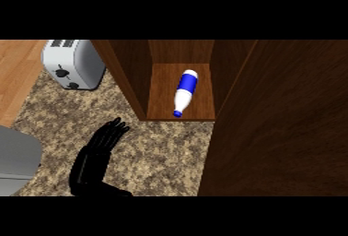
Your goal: Pick up the bottled water, place it into the cabinet and close the cabinet
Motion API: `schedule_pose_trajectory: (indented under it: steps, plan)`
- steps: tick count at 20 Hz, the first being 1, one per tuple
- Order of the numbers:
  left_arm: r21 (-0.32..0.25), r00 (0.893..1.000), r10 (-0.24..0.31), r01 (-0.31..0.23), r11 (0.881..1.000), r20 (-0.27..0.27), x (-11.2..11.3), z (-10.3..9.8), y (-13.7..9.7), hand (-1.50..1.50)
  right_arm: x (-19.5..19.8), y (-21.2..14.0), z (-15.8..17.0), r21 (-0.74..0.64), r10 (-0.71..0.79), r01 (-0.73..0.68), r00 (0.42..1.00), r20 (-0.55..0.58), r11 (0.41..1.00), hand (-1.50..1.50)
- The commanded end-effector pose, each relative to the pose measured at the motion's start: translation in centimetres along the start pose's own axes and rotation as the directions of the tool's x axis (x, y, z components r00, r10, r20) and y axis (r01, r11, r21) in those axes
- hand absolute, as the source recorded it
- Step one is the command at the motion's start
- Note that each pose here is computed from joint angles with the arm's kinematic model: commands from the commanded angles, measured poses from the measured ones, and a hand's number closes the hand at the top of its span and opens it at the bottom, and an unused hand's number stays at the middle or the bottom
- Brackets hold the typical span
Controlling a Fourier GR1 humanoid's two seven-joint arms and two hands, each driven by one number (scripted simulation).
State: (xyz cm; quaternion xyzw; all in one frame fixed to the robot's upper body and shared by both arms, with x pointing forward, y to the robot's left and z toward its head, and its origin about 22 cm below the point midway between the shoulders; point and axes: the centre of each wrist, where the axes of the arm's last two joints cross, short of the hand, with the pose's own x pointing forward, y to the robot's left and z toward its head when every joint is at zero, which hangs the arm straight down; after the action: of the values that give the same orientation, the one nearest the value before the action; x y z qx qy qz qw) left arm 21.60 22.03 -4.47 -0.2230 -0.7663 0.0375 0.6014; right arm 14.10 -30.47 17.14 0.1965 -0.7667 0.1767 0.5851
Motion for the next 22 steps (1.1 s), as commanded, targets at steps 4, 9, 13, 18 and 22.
schedule_pose_trajectory:
  steps: [4,9,13,18,22]
  plan:
    - [0.073,0.994,-0.103,0.100,0.992,0.036,4.1,3.6,4.7,-1.50,4.0,6.6,0.3,0.118,0.023,-0.030,0.998,0.066,0.993,1.50]
    - [0.076,0.976,-0.217,0.214,0.974,0.034,6.1,5.8,6.1,-1.50,2.8,7.9,-1.3,0.188,-0.019,0.008,0.998,0.055,0.982,1.50]
    - [0.030,0.979,-0.200,0.198,0.980,0.043,8.5,5.5,6.6,-1.50,2.2,8.9,-3.8,0.248,-0.041,0.027,0.998,0.051,0.968,1.50]
    - [0.022,0.980,-0.197,0.197,0.980,0.039,10.2,6.0,7.0,-1.50,1.7,10.6,-6.9,0.312,-0.070,0.053,0.997,0.045,0.949,1.50]
    - [0.012,0.977,-0.211,0.211,0.978,0.028,11.6,6.1,7.2,-1.50,1.4,13.0,-8.9,0.357,-0.097,0.075,0.994,0.045,0.931,1.50]
